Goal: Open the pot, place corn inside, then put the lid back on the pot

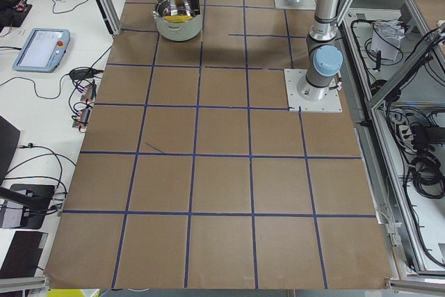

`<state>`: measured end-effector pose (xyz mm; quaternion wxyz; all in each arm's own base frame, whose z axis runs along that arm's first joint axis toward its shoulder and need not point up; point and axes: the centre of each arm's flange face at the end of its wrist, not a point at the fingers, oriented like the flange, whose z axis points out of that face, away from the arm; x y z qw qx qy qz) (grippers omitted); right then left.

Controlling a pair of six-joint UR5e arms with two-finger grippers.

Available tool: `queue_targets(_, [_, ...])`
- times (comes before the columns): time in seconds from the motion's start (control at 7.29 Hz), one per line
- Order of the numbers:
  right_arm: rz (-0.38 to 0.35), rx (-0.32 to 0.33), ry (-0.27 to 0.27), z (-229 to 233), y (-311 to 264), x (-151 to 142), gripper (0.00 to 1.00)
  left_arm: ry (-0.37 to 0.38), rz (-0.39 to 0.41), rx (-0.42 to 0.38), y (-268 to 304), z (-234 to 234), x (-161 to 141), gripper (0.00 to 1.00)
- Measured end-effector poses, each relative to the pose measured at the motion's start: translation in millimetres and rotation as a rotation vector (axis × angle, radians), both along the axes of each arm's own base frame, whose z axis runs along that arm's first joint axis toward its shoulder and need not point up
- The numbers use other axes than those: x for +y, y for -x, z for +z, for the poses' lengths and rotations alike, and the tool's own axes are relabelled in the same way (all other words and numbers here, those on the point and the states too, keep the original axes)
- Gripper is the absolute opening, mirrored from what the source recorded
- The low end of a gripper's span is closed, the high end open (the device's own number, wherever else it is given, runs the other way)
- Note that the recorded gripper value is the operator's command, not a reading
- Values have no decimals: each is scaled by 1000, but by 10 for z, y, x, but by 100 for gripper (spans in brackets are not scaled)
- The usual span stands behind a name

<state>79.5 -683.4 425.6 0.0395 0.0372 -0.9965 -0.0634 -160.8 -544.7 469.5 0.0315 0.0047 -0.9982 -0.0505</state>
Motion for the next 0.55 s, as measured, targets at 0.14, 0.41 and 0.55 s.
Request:
queue_targets(0.14, [23, 7, 52, 27, -539, 23, 8, -4, 1, -1, -7, -14, 22, 100])
queue_targets(0.41, [23, 3, 146, -30, -1459, 71, 8, -15, 5, -2, -9, -58, 96, 100])
queue_targets(0.55, [9, -4, 176, -61, -1767, 108, 9, -13, 6, -1, -11, -79, 151, 100])
